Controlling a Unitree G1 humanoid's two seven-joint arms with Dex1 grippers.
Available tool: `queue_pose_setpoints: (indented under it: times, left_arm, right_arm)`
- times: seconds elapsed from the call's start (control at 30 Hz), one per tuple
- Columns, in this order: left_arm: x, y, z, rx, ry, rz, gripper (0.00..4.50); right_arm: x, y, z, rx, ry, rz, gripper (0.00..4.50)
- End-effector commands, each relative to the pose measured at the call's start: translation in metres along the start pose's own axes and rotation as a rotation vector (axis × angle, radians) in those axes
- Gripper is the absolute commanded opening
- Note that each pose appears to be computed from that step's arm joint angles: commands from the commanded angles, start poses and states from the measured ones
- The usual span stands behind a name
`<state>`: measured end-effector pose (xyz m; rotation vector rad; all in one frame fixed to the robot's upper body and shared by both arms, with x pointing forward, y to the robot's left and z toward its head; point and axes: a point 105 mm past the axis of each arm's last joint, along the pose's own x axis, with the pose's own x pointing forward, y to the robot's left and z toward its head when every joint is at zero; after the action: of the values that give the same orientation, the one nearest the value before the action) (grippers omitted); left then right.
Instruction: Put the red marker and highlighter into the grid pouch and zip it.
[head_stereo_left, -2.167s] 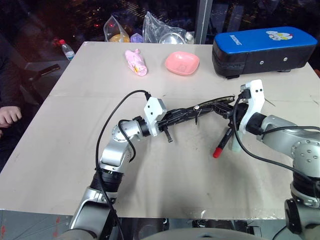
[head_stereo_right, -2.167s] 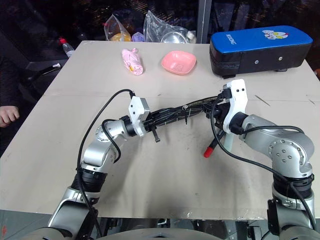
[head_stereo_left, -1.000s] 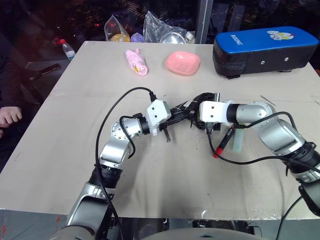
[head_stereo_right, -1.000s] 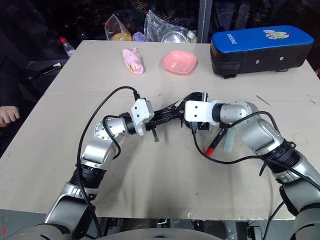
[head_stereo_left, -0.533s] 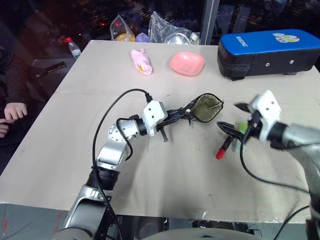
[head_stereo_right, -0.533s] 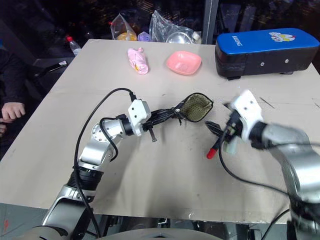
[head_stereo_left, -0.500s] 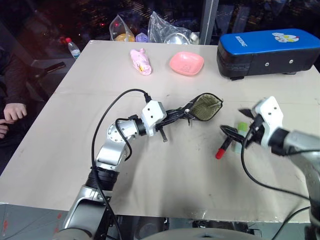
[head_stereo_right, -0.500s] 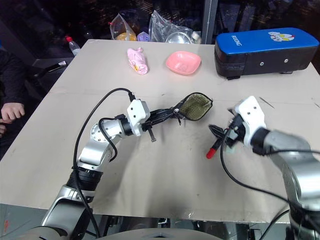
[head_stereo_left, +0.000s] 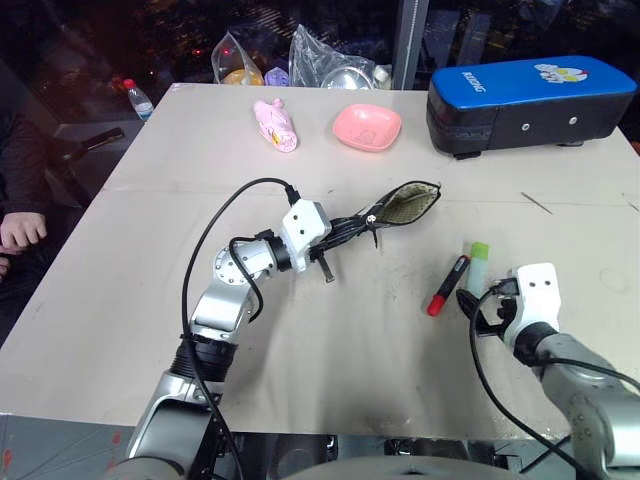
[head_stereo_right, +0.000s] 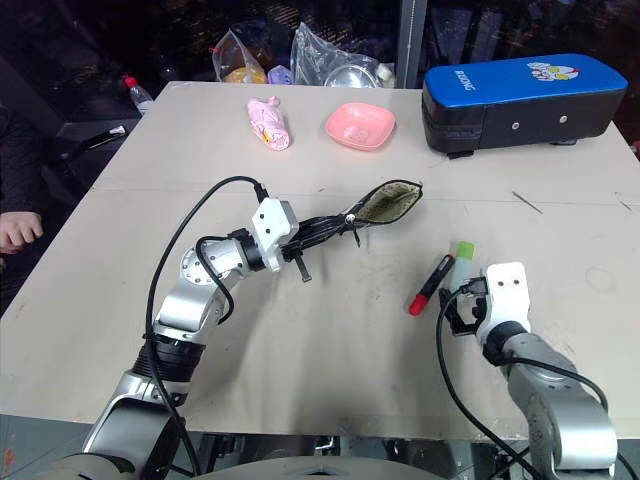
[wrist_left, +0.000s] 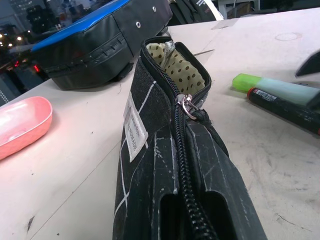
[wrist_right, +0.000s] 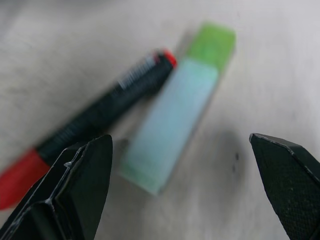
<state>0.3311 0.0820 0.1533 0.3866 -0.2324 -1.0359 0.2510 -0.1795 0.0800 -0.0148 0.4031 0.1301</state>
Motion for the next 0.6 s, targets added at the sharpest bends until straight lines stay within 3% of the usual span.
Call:
queue_pose_setpoints:
  times: [0.03,0.07,0.2,0.23,0.33,0.5,0.6]
  left_arm:
    - [0.0,0.003,0.013,0.036,-0.034,0.016,0.0]
    - [0.0,0.003,0.013,0.037,-0.033,0.017,0.0]
    - [-0.001,0.004,0.013,0.038,-0.028,0.026,0.0]
    - [-0.001,0.005,0.013,0.038,-0.028,0.028,0.0]
    - [-0.001,0.004,0.012,0.033,-0.028,0.03,0.0]
    - [-0.001,0.004,0.011,0.03,-0.026,0.029,0.0]
    - [0.001,0.002,0.011,0.029,-0.026,0.017,0.0]
  right_arm:
    - [0.004,0.006,0.006,-0.009,-0.047,-0.004,4.45]
    - [0.006,0.006,0.006,-0.01,-0.05,-0.01,4.45]
    - [0.008,-0.001,0.008,-0.044,-0.062,-0.055,2.58]
    - [0.008,-0.004,0.009,-0.051,-0.065,-0.066,1.94]
    - [0.003,-0.022,0.026,-0.04,-0.121,-0.146,0.8]
    - [-0.009,-0.039,0.065,-0.141,-0.213,-0.119,0.8]
    - [-0.02,-0.028,0.103,-0.47,-0.268,0.075,0.8]
